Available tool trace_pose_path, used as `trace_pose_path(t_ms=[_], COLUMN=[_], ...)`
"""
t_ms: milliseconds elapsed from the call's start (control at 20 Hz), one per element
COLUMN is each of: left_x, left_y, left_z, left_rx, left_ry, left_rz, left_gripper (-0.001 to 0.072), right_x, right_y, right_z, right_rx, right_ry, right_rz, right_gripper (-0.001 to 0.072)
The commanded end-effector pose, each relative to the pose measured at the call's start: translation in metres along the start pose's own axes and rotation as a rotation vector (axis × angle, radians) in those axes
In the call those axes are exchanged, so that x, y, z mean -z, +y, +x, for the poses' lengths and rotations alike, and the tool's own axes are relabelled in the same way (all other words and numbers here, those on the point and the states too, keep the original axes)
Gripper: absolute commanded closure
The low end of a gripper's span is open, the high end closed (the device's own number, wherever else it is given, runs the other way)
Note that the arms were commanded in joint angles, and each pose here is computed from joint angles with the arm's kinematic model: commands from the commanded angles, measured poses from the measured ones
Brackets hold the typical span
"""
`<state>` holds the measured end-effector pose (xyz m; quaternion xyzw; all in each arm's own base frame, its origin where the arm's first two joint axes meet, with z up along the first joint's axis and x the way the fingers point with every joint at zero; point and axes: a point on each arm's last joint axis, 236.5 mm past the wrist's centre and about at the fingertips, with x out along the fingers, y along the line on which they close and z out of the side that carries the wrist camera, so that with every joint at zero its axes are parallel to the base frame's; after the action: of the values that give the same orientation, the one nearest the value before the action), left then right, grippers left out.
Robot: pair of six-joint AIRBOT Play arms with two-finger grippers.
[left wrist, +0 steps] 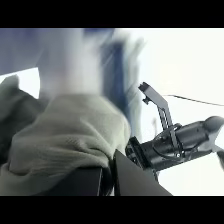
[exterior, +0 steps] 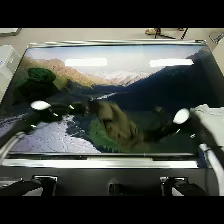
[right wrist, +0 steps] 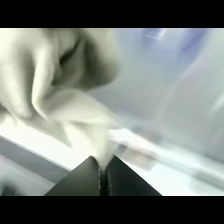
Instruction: Fold the clothes and pants, and hang the long-sleeved shirts on hangers.
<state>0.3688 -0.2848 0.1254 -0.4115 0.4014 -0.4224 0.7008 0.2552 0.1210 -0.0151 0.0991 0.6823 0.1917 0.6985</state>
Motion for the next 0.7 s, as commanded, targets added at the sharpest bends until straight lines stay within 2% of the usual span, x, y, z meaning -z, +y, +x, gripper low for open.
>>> trace_pose_path(t_ms=[0,150,250,400,650], left_x=[-0.068,-0.065,-0.058,-0.056,-0.054], left_y=[-0.145,-0.279,-0.321,-0.346,-0.378], left_z=[-0.08,-0.154,-0.189,-0.232,-0.274], left_rx=[0.144,0.205,0.165,0.087,0.109], left_ry=[-0.23,-0.412,-0.529,-0.703,-0.893], left_rz=[0.315,0.655,0.774,0.807,0.824], left_gripper=[0.068,0.068,0.068,0.068,0.068], right_x=[-0.093,-0.094,-0.065,-0.028,-0.008], right_y=[-0.004,0.064,0.098,0.117,0.132], right_z=[-0.206,-0.384,-0.449,-0.488,-0.526], right_rx=[0.305,0.34,0.32,0.309,0.311], right_ry=[-0.596,-1.132,-1.341,-1.483,-1.648], right_rz=[-0.116,-0.24,-0.293,-0.316,-0.344], right_gripper=[0.0678,0.0678,0.0678,0.0678,0.0678])
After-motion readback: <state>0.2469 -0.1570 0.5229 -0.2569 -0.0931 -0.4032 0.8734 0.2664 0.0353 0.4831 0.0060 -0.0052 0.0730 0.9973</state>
